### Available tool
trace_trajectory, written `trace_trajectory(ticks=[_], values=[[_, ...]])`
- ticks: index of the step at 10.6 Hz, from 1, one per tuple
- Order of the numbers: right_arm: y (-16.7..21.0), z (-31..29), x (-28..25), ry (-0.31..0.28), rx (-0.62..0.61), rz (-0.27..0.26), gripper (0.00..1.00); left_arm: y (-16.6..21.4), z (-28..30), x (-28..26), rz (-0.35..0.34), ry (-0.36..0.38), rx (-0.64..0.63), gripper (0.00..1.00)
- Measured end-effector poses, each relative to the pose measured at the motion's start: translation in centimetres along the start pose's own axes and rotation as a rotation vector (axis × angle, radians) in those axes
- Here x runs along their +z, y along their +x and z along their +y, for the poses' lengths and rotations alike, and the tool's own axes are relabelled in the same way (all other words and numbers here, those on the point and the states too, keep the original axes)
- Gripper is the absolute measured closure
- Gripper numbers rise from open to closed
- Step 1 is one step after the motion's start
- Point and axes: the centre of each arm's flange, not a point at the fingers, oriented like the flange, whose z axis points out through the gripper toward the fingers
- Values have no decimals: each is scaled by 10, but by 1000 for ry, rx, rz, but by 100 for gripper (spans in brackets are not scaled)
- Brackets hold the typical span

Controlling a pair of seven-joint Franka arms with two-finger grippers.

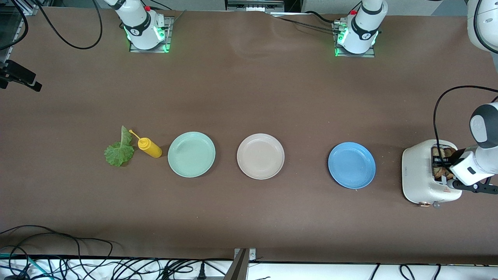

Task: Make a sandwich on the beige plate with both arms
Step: 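Lower the left gripper and grasp one bread slice in the toaster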

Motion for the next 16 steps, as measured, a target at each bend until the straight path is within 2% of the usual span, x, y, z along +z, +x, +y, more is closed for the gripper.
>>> trace_trajectory(ticks=[2, 7, 16], values=[[0, 0, 0, 0, 0, -1, 0, 0, 1, 0, -1, 2, 6, 90], [0, -3, 0, 0, -5, -2, 0, 1, 1, -9, -6, 0, 7, 90], [0, -2, 0, 0, -4, -3, 0, 0, -5, -81, 13, 8, -7, 90]])
